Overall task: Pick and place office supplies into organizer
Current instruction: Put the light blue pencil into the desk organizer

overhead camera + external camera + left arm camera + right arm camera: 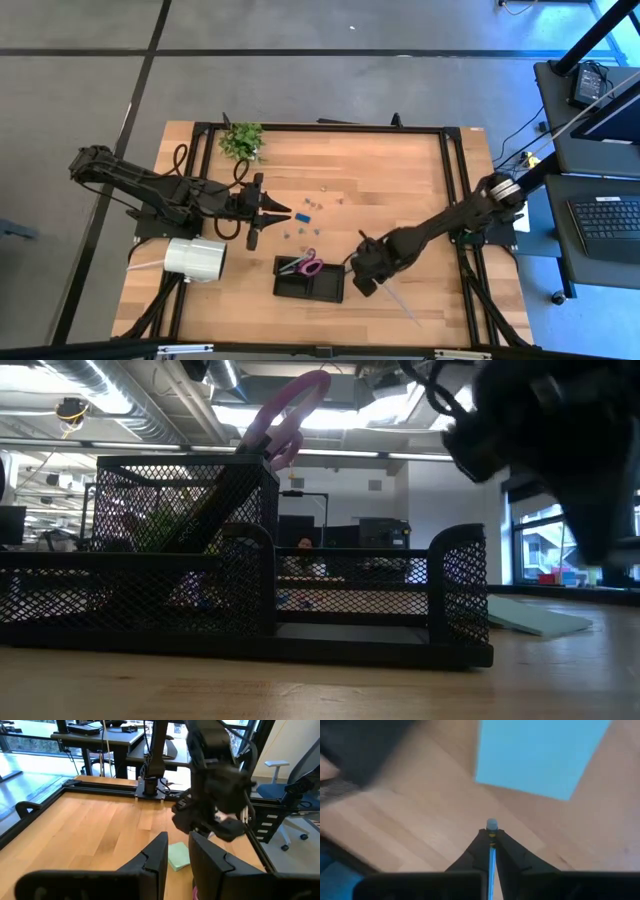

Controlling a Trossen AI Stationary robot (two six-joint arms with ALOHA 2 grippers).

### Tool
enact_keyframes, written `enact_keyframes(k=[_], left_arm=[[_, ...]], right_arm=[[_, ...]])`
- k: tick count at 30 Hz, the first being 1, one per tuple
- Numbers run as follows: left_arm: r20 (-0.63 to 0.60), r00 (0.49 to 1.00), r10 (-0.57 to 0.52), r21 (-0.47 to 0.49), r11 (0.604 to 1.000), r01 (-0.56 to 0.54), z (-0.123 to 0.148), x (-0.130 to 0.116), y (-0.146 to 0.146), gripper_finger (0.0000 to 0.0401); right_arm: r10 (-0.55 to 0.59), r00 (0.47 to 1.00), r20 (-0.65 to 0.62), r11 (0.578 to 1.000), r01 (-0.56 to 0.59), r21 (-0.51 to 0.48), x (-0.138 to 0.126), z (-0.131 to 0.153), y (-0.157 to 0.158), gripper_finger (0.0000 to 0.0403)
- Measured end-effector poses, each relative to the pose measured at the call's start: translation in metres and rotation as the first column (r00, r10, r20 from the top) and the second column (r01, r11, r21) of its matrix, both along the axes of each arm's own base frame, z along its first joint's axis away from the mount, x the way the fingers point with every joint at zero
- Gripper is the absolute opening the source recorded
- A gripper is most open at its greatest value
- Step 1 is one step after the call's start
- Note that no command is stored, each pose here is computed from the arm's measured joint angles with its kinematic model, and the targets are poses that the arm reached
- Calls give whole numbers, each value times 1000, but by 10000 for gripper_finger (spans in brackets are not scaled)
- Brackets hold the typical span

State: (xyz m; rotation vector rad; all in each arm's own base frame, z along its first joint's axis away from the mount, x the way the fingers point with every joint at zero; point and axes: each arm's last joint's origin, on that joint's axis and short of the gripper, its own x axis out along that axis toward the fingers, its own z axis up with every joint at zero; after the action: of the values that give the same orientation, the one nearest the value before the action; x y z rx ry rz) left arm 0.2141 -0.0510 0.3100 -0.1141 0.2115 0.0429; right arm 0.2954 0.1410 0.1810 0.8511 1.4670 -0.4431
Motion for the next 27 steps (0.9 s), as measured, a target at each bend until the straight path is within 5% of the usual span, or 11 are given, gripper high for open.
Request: enact_keyframes(k=[5, 10, 19, 23, 27], left_arm=[[2, 1000, 6, -12, 1000, -6, 0, 0, 0, 72], [7, 997, 77, -32, 997, -76, 0, 0, 2, 72], [42, 997, 67, -54, 996, -65, 4, 3, 9, 72], [87, 995, 46, -99, 994, -38, 8, 6, 17, 76], [126, 992, -4, -138, 990, 21, 11, 11, 25, 105]], right_arm=[[37, 978, 203, 999, -41, 17, 1, 40, -20, 17], [31, 884, 466, 995, 18, -101, -1, 85, -52, 18], [182, 565, 805, 924, 182, -337, -15, 161, -107, 17], [321, 399, 859, 867, 241, -436, -13, 186, -123, 17], [445, 298, 844, 793, 307, -527, -8, 198, -135, 17]])
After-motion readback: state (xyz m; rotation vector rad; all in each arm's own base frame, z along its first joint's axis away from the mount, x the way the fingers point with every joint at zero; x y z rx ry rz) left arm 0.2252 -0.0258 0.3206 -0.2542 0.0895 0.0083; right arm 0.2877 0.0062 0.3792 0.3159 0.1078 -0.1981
